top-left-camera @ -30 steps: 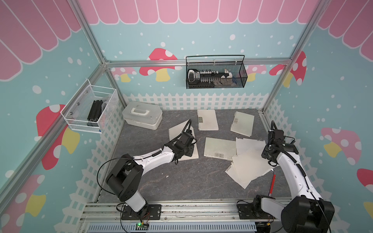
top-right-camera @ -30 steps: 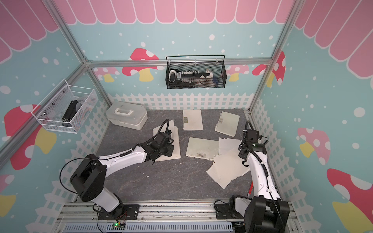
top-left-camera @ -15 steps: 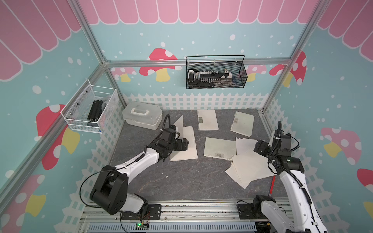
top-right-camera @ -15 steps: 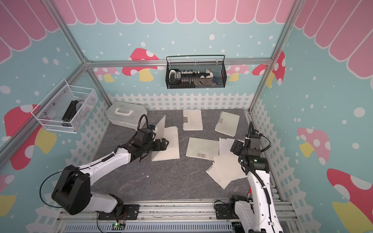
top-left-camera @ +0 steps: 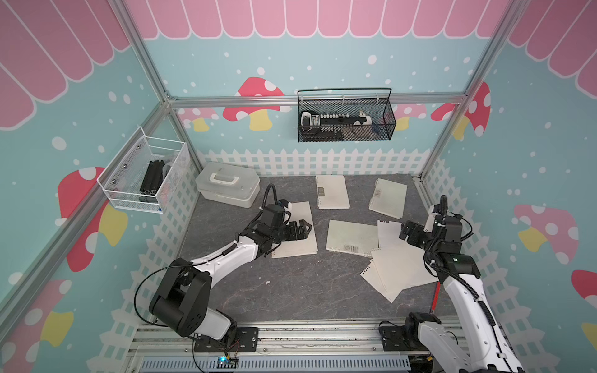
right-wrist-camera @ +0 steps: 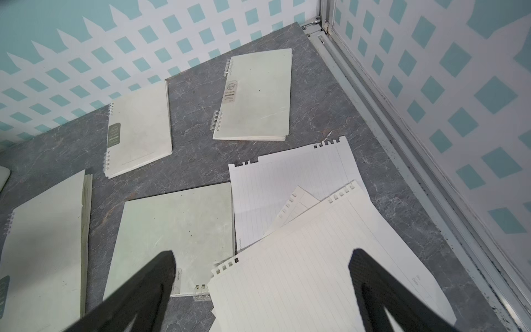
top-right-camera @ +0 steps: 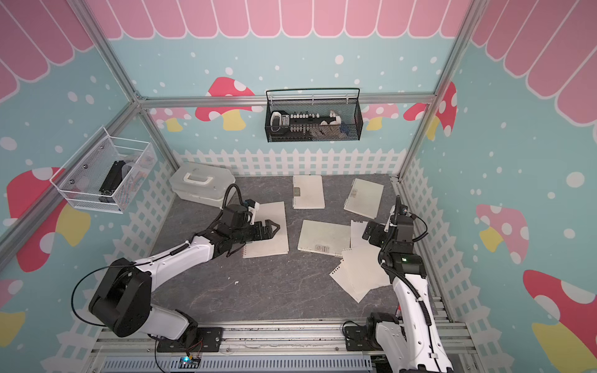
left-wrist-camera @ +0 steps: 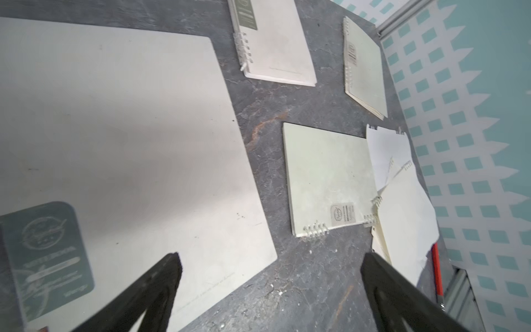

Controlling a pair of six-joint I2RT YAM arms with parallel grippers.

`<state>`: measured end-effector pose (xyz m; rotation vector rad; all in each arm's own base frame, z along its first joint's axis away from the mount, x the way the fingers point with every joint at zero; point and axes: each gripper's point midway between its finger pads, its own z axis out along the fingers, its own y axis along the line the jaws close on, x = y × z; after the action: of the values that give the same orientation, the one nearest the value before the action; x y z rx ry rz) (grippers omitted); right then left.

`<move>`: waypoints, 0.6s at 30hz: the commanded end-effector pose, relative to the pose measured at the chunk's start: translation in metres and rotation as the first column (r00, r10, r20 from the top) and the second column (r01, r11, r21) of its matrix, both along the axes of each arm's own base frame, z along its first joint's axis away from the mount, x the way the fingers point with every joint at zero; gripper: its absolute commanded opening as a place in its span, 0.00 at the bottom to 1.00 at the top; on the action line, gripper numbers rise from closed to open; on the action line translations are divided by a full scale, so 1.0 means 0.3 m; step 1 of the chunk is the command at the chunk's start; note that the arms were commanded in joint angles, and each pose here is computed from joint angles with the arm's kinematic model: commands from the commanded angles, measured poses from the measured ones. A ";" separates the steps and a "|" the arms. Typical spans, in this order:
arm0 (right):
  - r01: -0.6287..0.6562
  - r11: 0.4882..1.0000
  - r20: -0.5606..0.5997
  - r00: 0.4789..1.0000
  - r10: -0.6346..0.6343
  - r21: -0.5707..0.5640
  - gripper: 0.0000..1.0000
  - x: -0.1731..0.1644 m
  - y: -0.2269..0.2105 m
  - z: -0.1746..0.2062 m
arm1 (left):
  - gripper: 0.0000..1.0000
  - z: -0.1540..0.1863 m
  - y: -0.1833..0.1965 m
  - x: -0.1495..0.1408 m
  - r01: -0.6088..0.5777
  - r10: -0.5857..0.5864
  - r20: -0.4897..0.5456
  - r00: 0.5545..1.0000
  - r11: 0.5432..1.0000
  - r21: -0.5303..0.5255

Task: Tear off pages from different notebooks
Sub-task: Place the paper on the paper, then reset both arms

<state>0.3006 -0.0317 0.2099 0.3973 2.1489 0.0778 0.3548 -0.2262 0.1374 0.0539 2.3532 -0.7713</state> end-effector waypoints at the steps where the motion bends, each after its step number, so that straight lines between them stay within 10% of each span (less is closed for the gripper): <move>1: 0.003 0.999 -0.013 1.000 -0.003 -0.038 0.98 0.022 -0.014 -0.045 | 0.99 0.134 0.190 0.029 -0.257 0.240 0.167 0.956 0.963 0.087; 5: -0.010 0.991 -0.054 0.999 0.003 -0.134 0.98 0.083 -0.049 -0.149 | 0.99 0.200 0.579 -0.031 -0.645 0.504 0.428 0.750 0.700 0.305; 10: -0.067 0.967 0.075 0.993 0.088 -0.247 0.98 0.196 -0.019 -0.257 | 0.99 0.071 0.860 -0.032 -0.727 0.582 0.437 0.686 0.525 0.442; 14: -0.027 0.921 0.109 0.991 0.075 -0.389 0.98 0.234 -0.020 -0.321 | 0.99 -0.060 0.933 0.018 -0.724 0.560 0.460 0.690 0.551 0.416; 18: 0.034 0.893 0.128 0.991 0.027 -0.449 0.99 0.297 -0.042 -0.315 | 0.99 -0.035 0.876 0.130 -0.647 0.465 0.501 0.730 0.706 0.289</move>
<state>0.3568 -0.0304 0.0627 0.0953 2.1994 -0.2513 0.3523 0.0557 0.0778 -0.4513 2.1396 0.2609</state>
